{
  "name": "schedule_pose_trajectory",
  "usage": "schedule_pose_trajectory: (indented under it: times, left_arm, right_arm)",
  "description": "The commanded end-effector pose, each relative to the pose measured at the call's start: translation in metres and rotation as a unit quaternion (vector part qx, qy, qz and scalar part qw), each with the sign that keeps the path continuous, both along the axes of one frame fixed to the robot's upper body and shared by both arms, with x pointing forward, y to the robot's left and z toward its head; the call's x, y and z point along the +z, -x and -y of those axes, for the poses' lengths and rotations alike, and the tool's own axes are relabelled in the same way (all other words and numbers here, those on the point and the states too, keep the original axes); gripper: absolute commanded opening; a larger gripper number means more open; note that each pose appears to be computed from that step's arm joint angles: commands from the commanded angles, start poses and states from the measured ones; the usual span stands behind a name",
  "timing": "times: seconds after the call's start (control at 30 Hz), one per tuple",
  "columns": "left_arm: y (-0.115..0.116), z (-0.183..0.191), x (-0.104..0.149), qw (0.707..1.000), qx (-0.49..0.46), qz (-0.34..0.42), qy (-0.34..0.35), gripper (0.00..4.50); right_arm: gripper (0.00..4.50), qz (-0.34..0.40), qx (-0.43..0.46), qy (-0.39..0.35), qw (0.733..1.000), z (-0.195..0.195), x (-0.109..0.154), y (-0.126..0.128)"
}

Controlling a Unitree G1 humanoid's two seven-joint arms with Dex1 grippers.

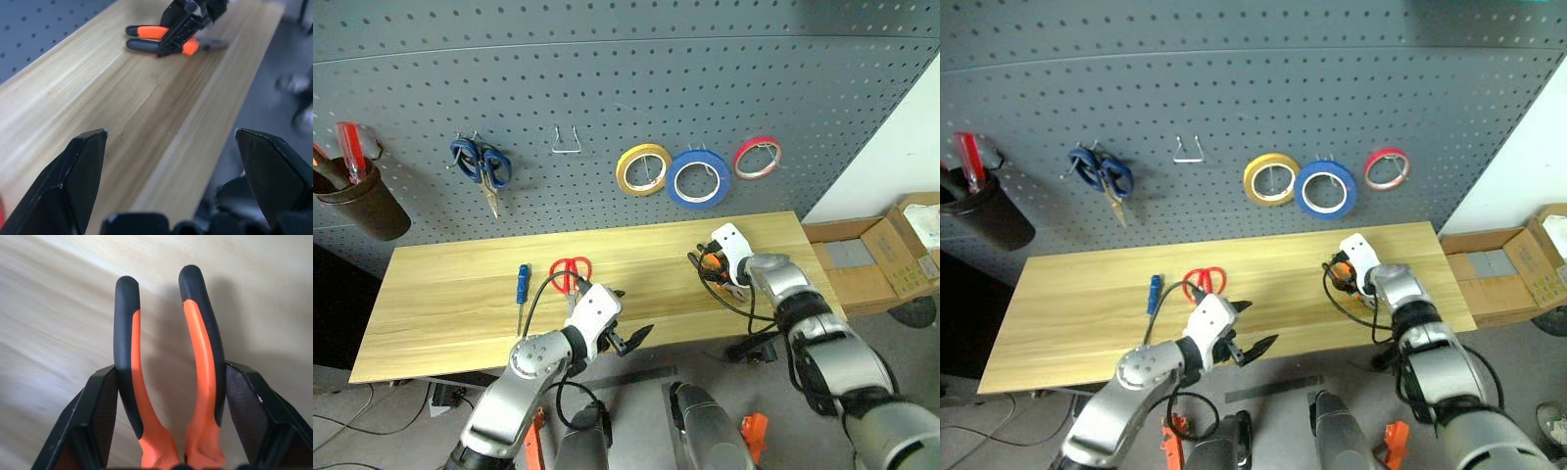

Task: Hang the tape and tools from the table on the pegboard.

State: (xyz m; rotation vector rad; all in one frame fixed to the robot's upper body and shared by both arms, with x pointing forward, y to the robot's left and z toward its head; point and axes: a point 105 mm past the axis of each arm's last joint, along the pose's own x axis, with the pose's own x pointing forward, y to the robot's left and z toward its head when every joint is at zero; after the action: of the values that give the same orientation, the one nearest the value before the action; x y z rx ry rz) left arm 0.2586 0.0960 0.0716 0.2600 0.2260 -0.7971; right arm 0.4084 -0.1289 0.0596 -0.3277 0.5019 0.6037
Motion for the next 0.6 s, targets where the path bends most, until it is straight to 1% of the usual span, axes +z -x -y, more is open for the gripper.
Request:
schedule_pose_trajectory:
  times: [0.03,0.1,0.17,0.23,0.33,0.43,0.5,0.6]
  left_arm:
    - [0.014,-0.005,0.02,0.999,0.03,0.018,0.033,4.5]
    - [0.019,-0.01,0.027,0.996,0.069,0.023,0.058,4.5]
    - [0.019,-0.018,0.035,0.99,0.115,0.035,0.075,4.5]
    - [0.02,-0.023,0.041,0.985,0.144,0.046,0.08,4.5]
    - [0.02,-0.041,0.054,0.971,0.212,0.077,0.077,4.5]
    - [0.017,-0.059,0.07,0.956,0.263,0.115,0.065,4.5]
    - [0.011,-0.078,0.081,0.942,0.3,0.146,0.041,4.5]
    - [-0.001,-0.106,0.098,0.921,0.346,0.178,0.031,4.5]
  right_arm:
    - [2.73,0.072,0.055,-0.101,0.991,-0.047,0.068,0.02]
    - [2.73,0.101,0.07,-0.155,0.98,-0.073,0.096,0.035]
    - [2.73,0.125,0.091,-0.192,0.969,-0.097,0.119,0.048]
    - [2.73,0.136,0.094,-0.223,0.961,-0.113,0.134,0.055]
    - [2.73,0.164,0.112,-0.293,0.935,-0.151,0.17,0.065]
    - [2.73,0.198,0.132,-0.339,0.91,-0.179,0.205,0.067]
    - [2.73,0.227,0.142,-0.358,0.894,-0.194,0.228,0.063]
    - [2.73,0.27,0.151,-0.379,0.872,-0.21,0.26,0.054]
